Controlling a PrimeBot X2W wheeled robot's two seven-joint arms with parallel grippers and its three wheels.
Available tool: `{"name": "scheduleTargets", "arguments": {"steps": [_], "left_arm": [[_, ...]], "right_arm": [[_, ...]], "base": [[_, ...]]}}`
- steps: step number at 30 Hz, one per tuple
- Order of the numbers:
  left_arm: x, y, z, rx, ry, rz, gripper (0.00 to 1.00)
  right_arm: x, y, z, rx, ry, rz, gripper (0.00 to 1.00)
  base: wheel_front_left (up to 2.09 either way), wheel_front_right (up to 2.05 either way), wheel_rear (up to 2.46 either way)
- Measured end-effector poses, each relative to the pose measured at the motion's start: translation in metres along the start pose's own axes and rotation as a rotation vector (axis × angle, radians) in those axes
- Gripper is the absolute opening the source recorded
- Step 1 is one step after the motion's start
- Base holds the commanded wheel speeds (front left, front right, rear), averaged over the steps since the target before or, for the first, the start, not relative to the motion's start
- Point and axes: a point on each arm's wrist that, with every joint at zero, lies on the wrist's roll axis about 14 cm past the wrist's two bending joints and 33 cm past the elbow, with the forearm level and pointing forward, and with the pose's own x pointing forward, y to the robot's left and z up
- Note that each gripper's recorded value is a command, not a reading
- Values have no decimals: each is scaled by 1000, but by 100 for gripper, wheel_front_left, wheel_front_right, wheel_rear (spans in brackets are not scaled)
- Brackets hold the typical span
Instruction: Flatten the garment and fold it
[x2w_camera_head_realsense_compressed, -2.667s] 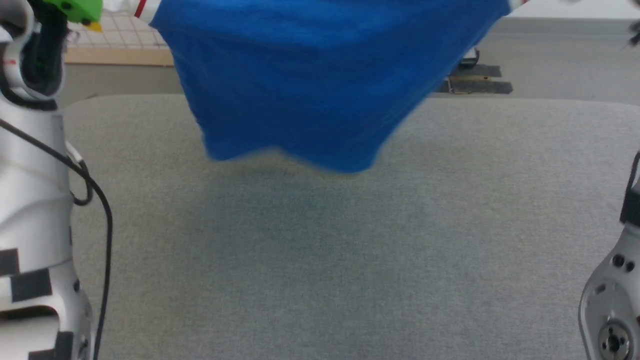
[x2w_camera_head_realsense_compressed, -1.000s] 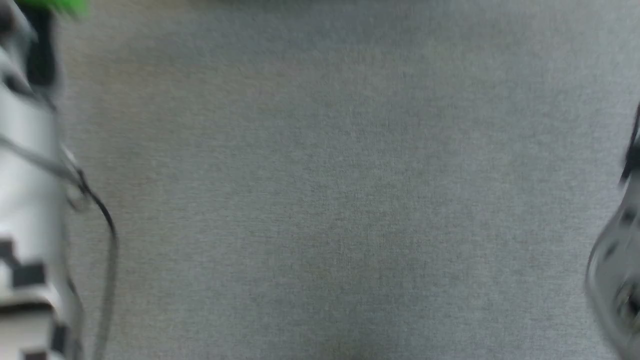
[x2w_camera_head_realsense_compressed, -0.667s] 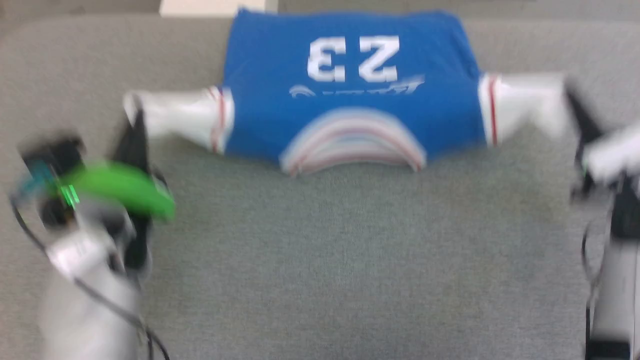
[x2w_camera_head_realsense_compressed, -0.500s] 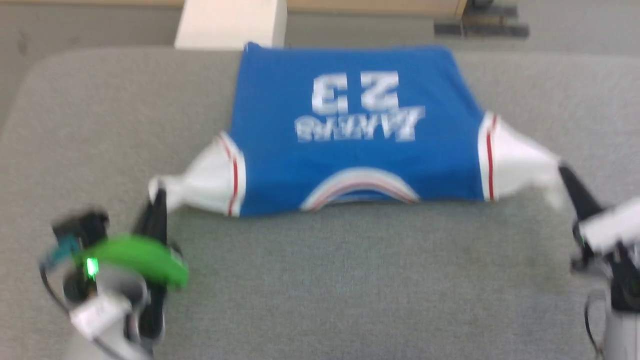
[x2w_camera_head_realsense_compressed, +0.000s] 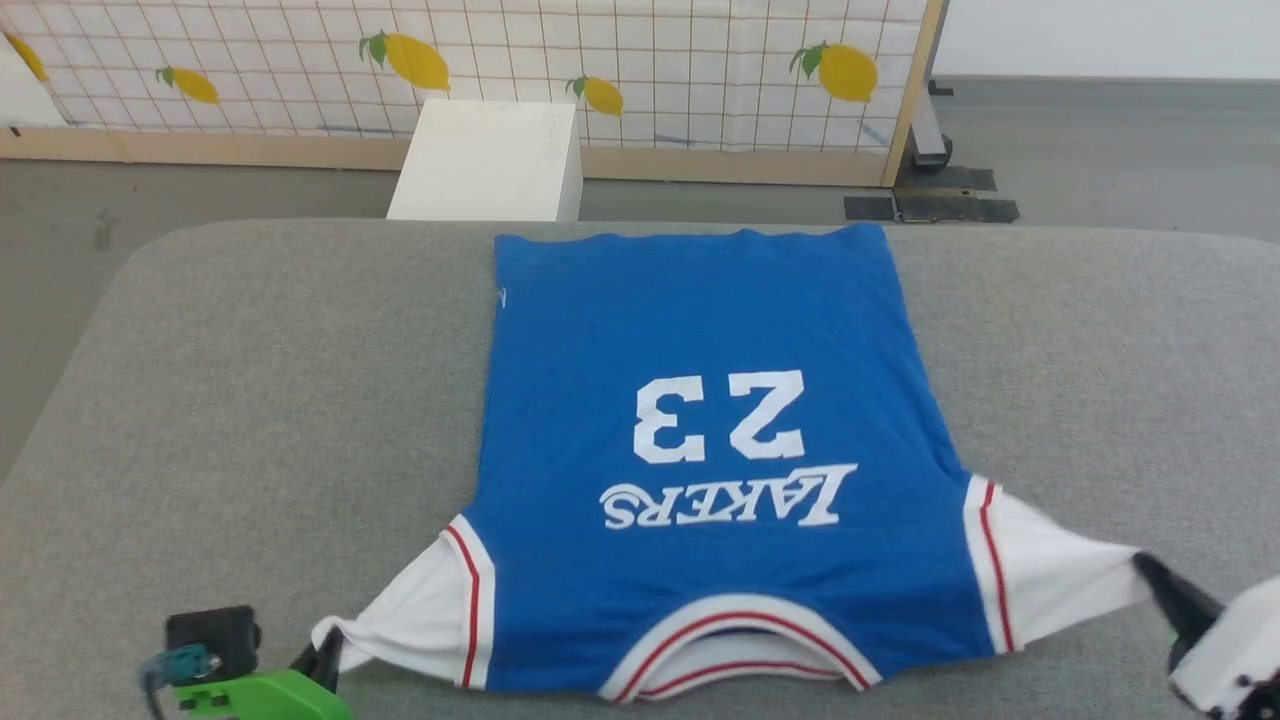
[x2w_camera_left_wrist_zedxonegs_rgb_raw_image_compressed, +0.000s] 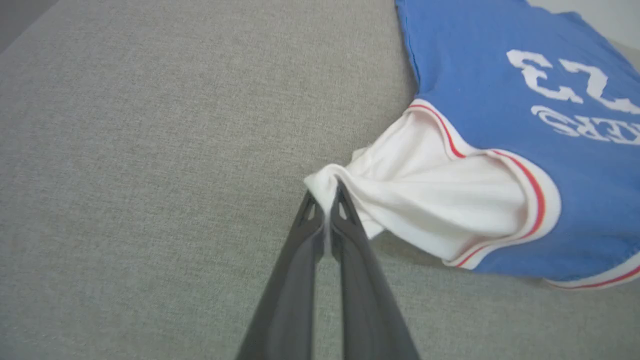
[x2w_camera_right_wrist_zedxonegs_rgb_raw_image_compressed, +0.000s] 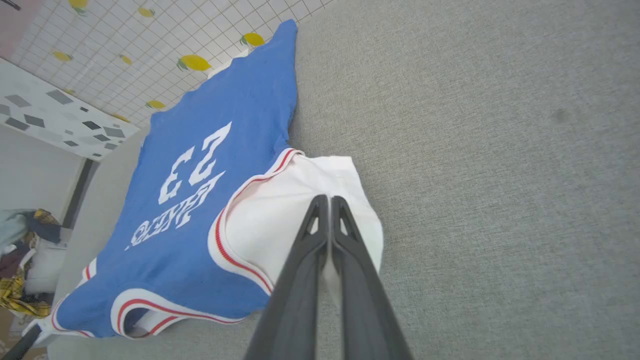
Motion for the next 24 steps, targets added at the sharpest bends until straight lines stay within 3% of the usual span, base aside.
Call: {"name": "scheduleTargets", "arguments": {"steps": [6,14,15,16,17,20,24], "left_arm": [[3,-3,-35,70,147,-7,0],[14,1,-44,38,157,9,0],[15,1,-43,32,153,10,0],[15,1,-43,31,149,9,0],[16,1,-42,30,142,7,0],[17,1,-36,26,110,4,0],[18,0,-25,17,66,-5,0]], "right_arm": [[9,10,-46,-216,263,-65,0],[21,-13,-107,-305,496,-160,0],[22,-14,-111,-306,507,-159,15],[23,-13,-116,-306,520,-154,38],[25,-10,-115,-291,503,-141,100],[33,1,-91,-242,374,-90,100],[38,29,-24,-149,80,18,100]], "base": [[0,0,0],[0,0,0],[0,0,0],[0,0,0],[0,0,0],[0,0,0],[0,0,0]]}}
